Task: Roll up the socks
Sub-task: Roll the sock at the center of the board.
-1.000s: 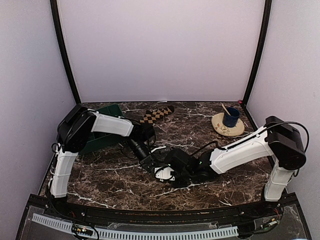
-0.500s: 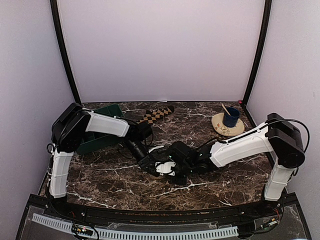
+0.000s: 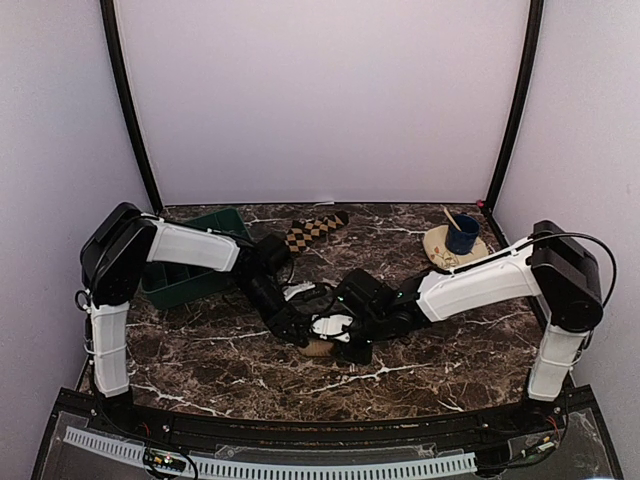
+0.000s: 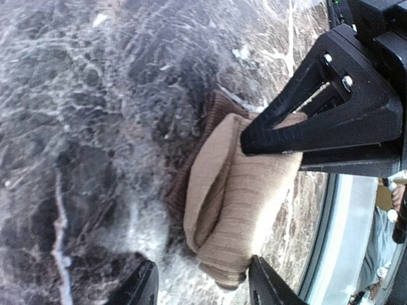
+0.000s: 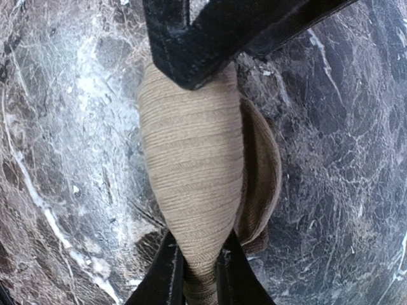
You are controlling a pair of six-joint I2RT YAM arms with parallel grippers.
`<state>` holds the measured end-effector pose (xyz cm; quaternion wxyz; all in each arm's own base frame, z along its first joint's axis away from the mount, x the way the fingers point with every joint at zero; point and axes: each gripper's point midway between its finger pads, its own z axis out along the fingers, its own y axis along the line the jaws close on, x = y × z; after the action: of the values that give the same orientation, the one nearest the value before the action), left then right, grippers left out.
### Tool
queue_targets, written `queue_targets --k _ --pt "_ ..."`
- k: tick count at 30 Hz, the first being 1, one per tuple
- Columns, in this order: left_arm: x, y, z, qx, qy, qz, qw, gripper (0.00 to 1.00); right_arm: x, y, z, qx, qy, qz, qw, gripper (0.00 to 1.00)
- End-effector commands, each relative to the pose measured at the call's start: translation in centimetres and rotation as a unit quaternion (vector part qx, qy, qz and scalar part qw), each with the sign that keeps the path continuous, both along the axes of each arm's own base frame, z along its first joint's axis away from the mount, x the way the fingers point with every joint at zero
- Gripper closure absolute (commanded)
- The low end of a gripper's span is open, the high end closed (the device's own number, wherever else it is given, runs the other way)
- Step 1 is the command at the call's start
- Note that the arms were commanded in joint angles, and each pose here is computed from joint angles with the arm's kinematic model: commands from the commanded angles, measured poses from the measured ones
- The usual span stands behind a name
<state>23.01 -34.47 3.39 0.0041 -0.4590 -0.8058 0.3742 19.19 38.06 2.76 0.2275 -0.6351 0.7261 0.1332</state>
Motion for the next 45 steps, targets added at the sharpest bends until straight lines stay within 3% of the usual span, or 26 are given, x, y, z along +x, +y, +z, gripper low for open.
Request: queue_targets --k 1,14,23,36,45 --pt "1.5 1.0 0.5 0.019 -0.054 0.031 0.998 0.49 -0.7 0.1 -0.9 -0.007 0.047 0.001 0.999 0.98" --pt "2.7 2.0 1.9 -0.017 -0.143 0.111 0.983 0.51 -0.9 0.1 -1.8 -0.007 0.119 0.007 0.993 0.98" --pt "2.2 2.3 4.9 -0.057 -0.233 0.125 0.963 0.52 -0.3 0.9 -1.0 -0.001 0.15 0.009 0.989 0.99" --pt "-3.0 0.4 3.8 -0.072 -0.299 0.062 0.949 0.53 -0.4 0.8 -1.2 -0.001 0.193 0.01 0.981 0.99" --pt "-2.8 -0.4 3.6 -0.067 -0.358 0.046 0.93 0.5 -0.7 0.7 -1.4 -0.006 0.207 0.013 0.978 0.99"
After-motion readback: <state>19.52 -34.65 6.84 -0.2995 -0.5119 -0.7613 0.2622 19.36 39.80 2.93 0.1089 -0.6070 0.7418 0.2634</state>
